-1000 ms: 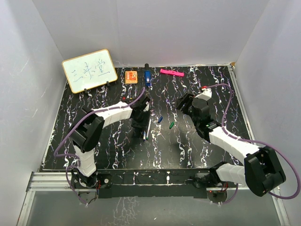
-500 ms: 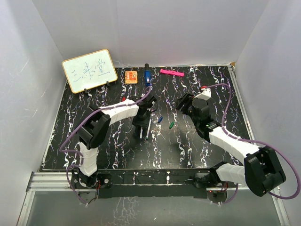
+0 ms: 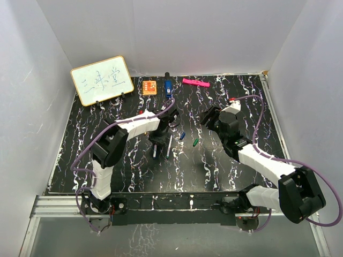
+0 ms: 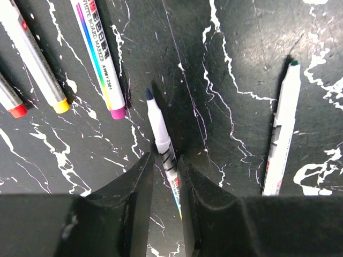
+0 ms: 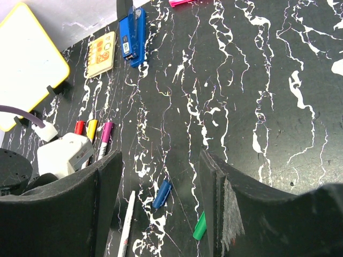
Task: Insert the pens into the pen caps
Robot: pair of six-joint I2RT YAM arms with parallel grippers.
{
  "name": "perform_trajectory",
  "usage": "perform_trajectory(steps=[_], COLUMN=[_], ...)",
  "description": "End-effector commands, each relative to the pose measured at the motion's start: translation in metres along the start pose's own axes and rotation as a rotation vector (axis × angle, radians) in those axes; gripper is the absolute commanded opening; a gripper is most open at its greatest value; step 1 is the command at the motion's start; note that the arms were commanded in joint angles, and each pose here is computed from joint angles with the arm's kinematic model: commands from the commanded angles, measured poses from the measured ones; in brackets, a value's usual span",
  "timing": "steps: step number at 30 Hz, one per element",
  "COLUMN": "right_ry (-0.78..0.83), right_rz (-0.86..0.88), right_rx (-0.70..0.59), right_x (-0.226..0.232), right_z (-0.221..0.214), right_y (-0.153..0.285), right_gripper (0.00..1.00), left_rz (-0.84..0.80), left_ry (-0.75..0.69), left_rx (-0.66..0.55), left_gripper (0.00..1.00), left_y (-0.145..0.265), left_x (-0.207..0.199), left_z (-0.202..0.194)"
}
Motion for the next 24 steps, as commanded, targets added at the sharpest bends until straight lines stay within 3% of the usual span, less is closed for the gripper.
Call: perform_trajectory(steps=[1,14,24], right_ry=[-0.023,-0.019,-0.013], right_rz=[0.040,0.007,0.007], right_rx=[-0.062,-0.054,-0.044], right_x=[0.013,0.011,0.009], right_z=[0.014,0.015,0.012], right_y=[0.001,0.001,0.001], right_gripper=[0.57,0.58,0.58], left_rz=[-0.063,-0.288,-0.283], left_ry=[-0.063,-0.047,-0.031], left_rx=[0.274,0.299,0.281], left_gripper=[0.24,0.27,0.27], left_y=[-0.032,-0.020,-0.035], left_x=[-0.005,-0.018,-0.019], left_z=[-0.053,-0.075,-0.065])
Point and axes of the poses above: each gripper's point midway between its finger pads, its own y axis back along the fingers, its own x axis along the line the jaws close on, z = x × y, the point moved 9 cm from there along y, back along the fingers, and after that the axes turned 10 degrees about -y, right-handed, at the moved point
